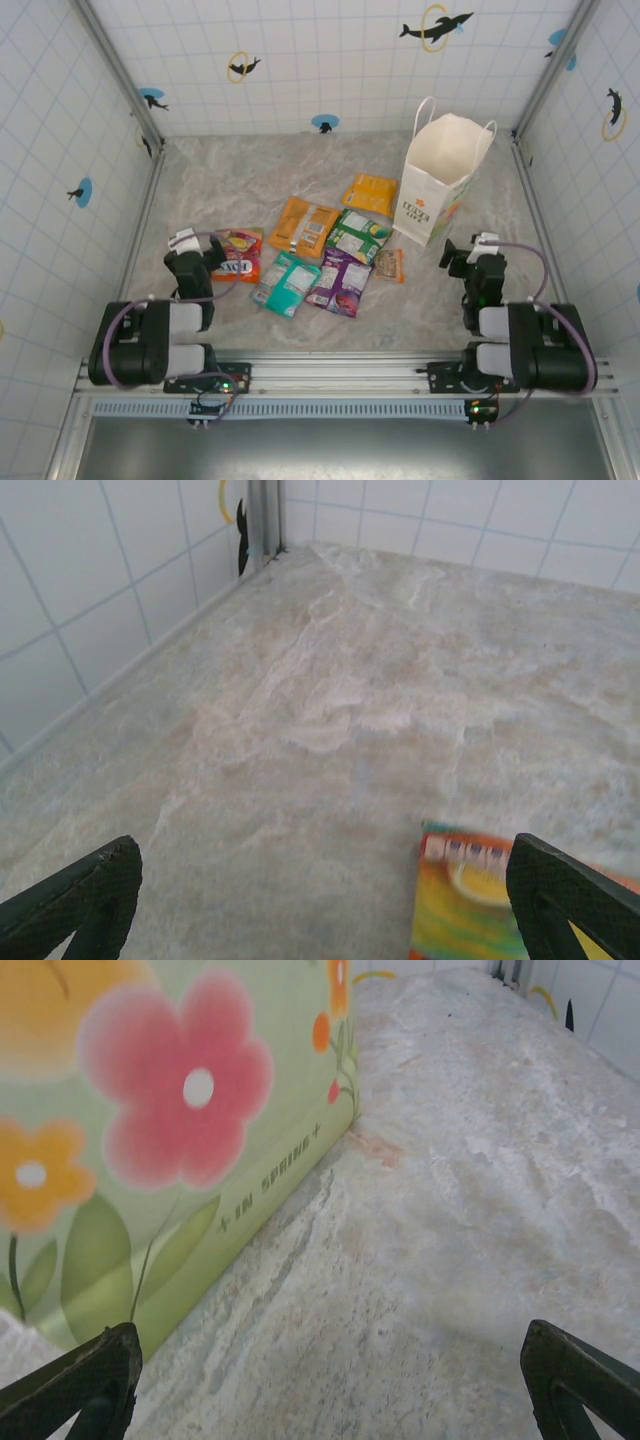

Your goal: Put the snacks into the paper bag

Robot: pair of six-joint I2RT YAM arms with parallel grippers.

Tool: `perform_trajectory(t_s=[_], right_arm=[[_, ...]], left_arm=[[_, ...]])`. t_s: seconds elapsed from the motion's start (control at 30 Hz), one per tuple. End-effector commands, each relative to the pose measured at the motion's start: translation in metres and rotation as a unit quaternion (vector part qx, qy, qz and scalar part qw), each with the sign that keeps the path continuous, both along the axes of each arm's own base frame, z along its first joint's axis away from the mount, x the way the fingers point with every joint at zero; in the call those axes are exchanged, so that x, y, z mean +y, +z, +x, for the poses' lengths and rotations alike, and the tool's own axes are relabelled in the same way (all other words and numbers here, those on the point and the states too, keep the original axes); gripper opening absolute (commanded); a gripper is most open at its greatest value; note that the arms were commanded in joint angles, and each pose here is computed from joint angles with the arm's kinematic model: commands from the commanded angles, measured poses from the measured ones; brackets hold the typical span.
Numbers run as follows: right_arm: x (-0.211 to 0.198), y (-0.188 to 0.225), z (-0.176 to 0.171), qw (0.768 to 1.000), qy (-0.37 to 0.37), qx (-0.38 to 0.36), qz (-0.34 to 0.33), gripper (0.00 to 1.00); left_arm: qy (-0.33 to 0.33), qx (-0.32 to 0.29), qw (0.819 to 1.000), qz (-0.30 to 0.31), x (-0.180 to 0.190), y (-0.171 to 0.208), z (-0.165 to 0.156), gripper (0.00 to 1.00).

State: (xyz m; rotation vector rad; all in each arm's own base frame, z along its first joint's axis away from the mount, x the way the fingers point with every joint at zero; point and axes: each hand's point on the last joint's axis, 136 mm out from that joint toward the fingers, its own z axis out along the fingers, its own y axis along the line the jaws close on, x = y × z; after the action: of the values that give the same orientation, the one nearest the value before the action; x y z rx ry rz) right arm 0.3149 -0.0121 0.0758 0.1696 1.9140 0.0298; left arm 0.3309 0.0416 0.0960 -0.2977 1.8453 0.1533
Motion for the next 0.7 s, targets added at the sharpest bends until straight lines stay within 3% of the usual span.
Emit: perform_trajectory(t_s=[0.0, 0.13, 0.4, 0.67], right_arm=[[0.001, -0.004, -0.004, 0.998, -0.003, 0.058, 0.023, 0.99], [0.004, 0.022, -0.005, 0.997, 0.005, 0.07, 0.035, 1.0], [0.027, 0.116, -0.007, 0.988, 0.055, 0.125, 0.073, 1.0], [0.047, 0.21, -0.005, 0.974, 0.092, 0.174, 0.11, 1.0]], left_arm=[[-0.003, 0.067, 0.997, -0.045, -0.006, 0.0, 0.009, 0.93], [-0.047, 0.104, 0.99, -0.079, -0.03, 0.027, 0.024, 0.88], [-0.12, 0.129, 0.979, -0.098, -0.089, 0.092, 0.043, 0.8], [-0.194, 0.204, 0.956, -0.087, -0.165, 0.109, 0.052, 0.79]])
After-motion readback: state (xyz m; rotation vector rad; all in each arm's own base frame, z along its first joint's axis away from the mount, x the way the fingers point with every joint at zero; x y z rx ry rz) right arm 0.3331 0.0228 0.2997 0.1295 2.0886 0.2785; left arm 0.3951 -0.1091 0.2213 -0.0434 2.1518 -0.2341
